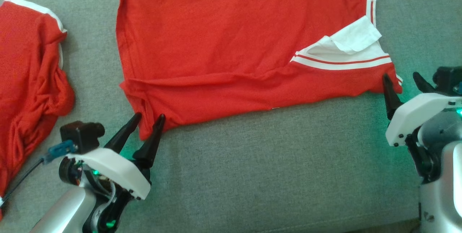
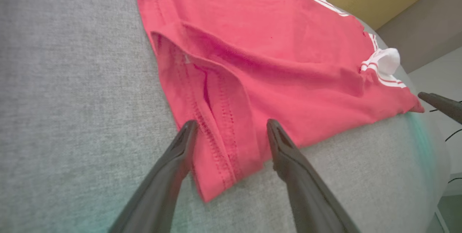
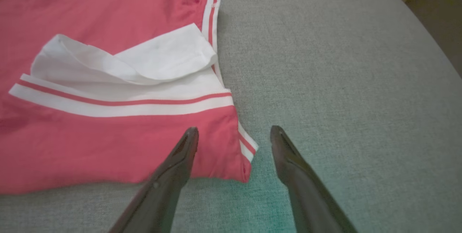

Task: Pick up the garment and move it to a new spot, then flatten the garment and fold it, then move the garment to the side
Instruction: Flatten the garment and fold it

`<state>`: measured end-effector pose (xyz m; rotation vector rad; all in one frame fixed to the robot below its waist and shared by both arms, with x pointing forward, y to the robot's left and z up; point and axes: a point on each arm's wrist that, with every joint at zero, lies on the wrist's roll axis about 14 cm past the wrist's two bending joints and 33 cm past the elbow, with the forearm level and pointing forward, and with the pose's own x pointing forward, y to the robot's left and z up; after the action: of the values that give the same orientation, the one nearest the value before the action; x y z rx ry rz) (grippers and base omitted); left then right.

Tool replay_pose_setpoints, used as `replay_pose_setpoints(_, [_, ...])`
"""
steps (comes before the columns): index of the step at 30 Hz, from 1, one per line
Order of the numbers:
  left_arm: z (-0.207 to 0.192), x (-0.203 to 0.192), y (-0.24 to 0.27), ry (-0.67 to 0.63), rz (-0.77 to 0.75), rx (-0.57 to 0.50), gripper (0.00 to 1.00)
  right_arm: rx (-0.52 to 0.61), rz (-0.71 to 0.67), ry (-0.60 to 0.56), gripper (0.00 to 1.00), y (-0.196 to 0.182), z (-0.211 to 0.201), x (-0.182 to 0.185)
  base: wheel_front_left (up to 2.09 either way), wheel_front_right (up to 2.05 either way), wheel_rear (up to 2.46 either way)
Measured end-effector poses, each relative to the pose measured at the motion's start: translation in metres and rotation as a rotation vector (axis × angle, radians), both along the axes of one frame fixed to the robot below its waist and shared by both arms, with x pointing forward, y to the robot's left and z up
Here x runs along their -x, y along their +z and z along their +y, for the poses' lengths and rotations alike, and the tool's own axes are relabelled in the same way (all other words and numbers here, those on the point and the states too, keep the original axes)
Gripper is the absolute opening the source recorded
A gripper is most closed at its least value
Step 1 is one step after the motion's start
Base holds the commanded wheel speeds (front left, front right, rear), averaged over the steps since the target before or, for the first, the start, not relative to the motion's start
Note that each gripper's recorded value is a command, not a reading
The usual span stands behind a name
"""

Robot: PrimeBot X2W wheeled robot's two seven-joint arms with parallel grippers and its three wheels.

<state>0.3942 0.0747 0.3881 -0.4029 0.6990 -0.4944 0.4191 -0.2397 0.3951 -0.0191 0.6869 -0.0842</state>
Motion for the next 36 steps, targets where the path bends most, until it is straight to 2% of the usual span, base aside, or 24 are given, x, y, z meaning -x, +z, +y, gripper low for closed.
replay_pose_setpoints(5, [-0.003, 0.003, -0.01, -0.031, 0.027, -0.024, 1.0, 0.022, 0.058, 0.0, 1.0, -0.01, -0.007, 0.005, 0.0, 0.0, 0.0])
replay_pose_setpoints(7, [-0.003, 0.003, -0.013, -0.036, 0.036, -0.024, 0.46, 0.026, 0.093, 0.0, 1.0, -0.018, -0.009, 0.009, 0.0, 0.0, 0.0])
replay_pose_setpoints(10, [-0.002, 0.005, -0.017, -0.047, 0.05, -0.03, 0.0, 0.016, 0.132, 0.013, 1.0, -0.026, -0.005, 0.009, 0.0, 0.0, 0.0])
replay_pose_setpoints(16, [-0.005, 0.008, -0.017, -0.066, 0.074, 0.01, 0.0, -0.059, 0.154, 0.054, 1.0, -0.029, 0.013, -0.004, 0.0, 0.0, 0.0])
replay_pose_setpoints(17, [-0.005, 0.008, -0.017, -0.069, 0.079, 0.017, 0.0, -0.068, 0.16, 0.061, 0.76, -0.03, 0.015, -0.004, 0.0, 0.0, 0.0])
replay_pose_setpoints(18, [-0.005, 0.008, -0.017, -0.07, 0.086, 0.023, 0.0, -0.079, 0.166, 0.065, 0.4, -0.03, 0.017, -0.005, 0.0, 0.0, 0.0])
replay_pose_setpoints(20, [-0.007, 0.01, -0.015, -0.082, 0.101, 0.053, 0.0, -0.099, 0.175, 0.074, 0.01, -0.03, 0.021, -0.006, 0.0, 0.0, 0.0])
replay_pose_setpoints(29, [0.006, 0.015, -0.004, -0.083, 0.149, 0.121, 0.0, -0.166, 0.216, 0.066, 0.0, -0.021, 0.015, 0.0, 0.0, 0.0, 0.0])
replay_pose_setpoints(33, [0.01, 0.03, 0.002, -0.113, 0.183, 0.143, 0.0, -0.186, 0.235, 0.079, 0.0, -0.009, 0.011, 0.006, 0.0, 0.0, 0.0])
replay_pose_setpoints(36, [0.011, 0.05, 0.01, -0.152, 0.209, 0.157, 0.0, -0.182, 0.297, 0.089, 0.0, -0.004, 0.0, 0.03, 0.0, 0.0, 0.0])
